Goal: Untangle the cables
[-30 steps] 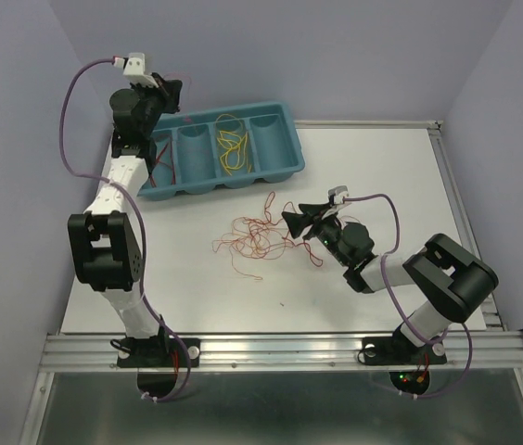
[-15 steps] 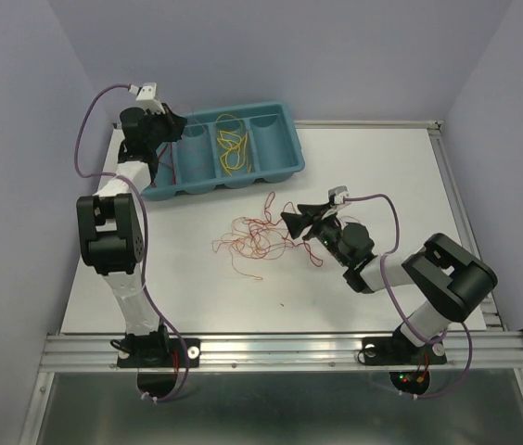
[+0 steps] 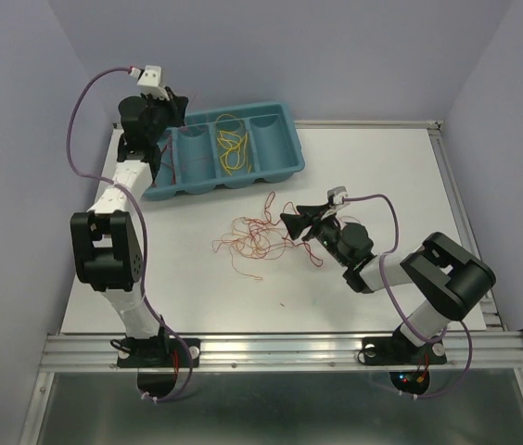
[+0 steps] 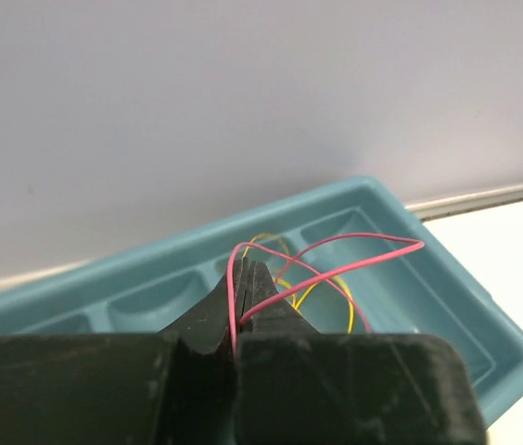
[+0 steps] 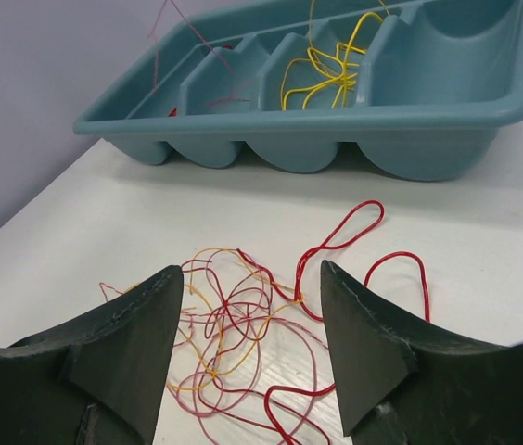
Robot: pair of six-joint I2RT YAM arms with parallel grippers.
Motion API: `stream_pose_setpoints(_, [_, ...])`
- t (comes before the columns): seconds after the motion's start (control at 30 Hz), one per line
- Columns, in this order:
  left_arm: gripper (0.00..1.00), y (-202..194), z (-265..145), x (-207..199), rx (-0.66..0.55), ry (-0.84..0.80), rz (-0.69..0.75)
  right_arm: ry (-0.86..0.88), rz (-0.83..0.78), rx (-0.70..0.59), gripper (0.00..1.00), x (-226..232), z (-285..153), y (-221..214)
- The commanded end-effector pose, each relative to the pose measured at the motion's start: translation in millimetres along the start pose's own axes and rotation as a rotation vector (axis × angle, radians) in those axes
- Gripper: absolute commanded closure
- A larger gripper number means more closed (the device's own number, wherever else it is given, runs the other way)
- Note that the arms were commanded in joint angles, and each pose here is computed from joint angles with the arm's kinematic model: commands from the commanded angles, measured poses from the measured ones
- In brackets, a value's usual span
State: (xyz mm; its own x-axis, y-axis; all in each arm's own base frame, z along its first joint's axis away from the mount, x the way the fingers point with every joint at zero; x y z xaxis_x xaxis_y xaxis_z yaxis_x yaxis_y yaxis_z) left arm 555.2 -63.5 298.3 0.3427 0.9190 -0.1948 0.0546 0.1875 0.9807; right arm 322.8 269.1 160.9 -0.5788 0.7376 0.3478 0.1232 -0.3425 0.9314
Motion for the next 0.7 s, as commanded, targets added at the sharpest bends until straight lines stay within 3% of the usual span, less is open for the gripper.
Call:
stream_pose_setpoints(0.0, [1.0, 56, -4, -33, -0.143, -0.046, 0.1, 0.056, 0.012, -0.147, 0.34, 14, 5, 34])
stream_pose_setpoints(0.2, [1.0, 46, 10, -34, -0.12, -0.063, 0.059, 0.058, 0.013, -0.143, 0.34, 14, 5, 33])
stream_pose_setpoints(0.67, [1.0, -68, 37, 18, 0.104, -0.005, -0.051, 0.054, 0.007, -0.148, 0.34, 13, 4, 35])
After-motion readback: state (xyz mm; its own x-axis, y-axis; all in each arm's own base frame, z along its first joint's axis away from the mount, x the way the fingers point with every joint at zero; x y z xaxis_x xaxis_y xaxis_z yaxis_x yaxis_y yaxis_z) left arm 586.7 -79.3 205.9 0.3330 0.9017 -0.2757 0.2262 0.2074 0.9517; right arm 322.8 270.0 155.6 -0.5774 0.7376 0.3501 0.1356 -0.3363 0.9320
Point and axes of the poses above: each gripper's point midway between its finger pads, its own z axis out along the fingers, its own x axis along the line the jaws close on, y = z × x, the point moved 1 cm from there along -z, back along the fingers, and after that the axes turned 1 degree about -z, right-handed, at the moved point
